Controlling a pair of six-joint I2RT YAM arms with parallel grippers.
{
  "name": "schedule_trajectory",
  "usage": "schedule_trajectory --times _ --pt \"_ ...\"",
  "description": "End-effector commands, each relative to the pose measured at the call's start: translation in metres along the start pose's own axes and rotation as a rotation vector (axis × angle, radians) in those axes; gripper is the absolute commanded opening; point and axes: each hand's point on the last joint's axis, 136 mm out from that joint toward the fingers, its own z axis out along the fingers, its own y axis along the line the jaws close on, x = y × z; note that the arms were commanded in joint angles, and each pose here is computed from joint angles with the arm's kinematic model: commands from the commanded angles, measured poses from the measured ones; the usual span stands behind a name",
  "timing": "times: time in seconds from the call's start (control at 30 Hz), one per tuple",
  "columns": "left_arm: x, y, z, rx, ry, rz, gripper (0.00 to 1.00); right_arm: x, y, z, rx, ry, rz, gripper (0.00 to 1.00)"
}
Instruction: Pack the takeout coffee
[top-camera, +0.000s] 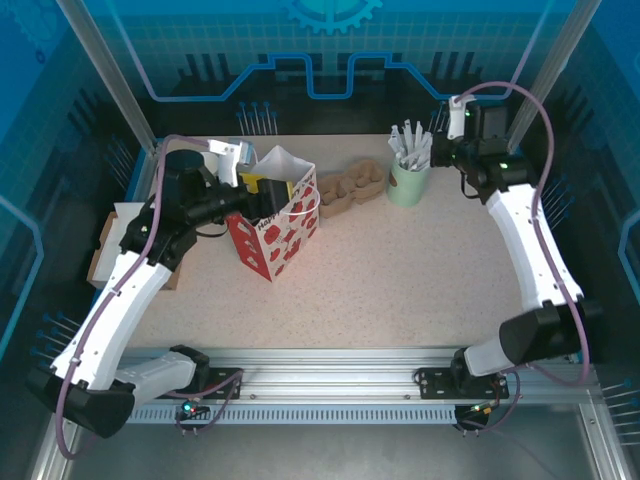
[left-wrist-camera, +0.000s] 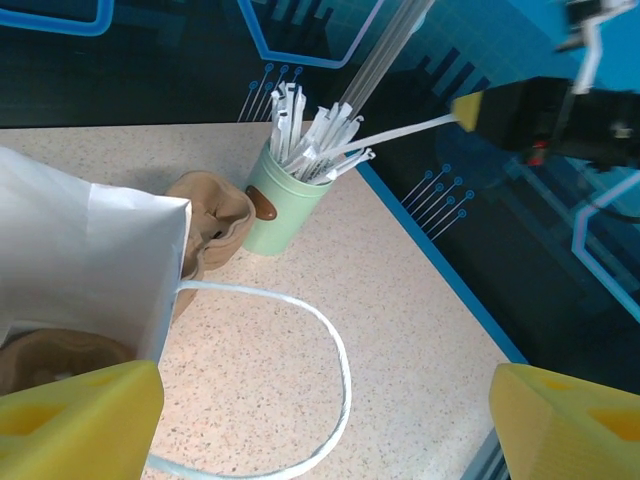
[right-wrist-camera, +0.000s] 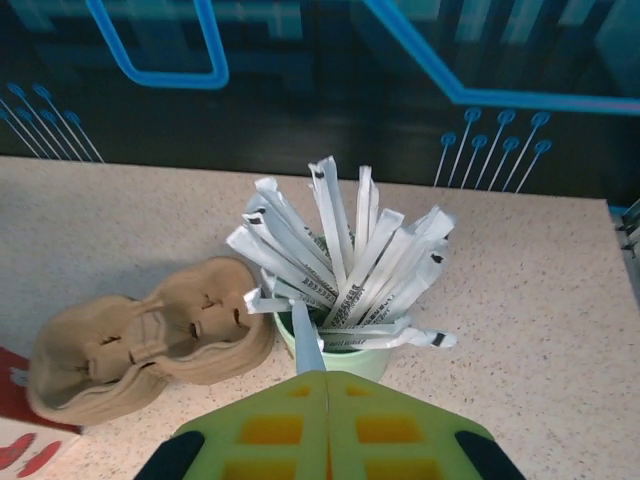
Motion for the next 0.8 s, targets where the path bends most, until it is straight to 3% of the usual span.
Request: schedule_trajectory --times 0.0,0.17,0.33,0.53,0.77 --pt "0.0 0.0 -0.013 -0.038 -0.02 0.036 0.86 -0.02 0.013 -0.055 -0.041 -0.096 -0.031 0.07" --pt "0.003 0.016 -0.025 -0.141 -0.038 0.042 0.86 -0.043 0.071 -0.123 -0.321 -0.238 -0.035 0.06" --pt "0.002 0.037 -0.041 -0.265 -0.091 0.028 0.86 -0.047 0.141 -0.151 -0.519 -0.261 -0.143 0.06" --pt "-0.001 0.049 -0.06 -0.362 -0.136 0.029 0.86 -0.044 0.204 -0.146 -0.652 -0.215 -0.228 0.05" --pt "0.003 0.055 -0.07 -0.41 -0.146 0.037 0.86 -0.021 0.245 -0.103 -0.655 -0.102 -0.304 0.06"
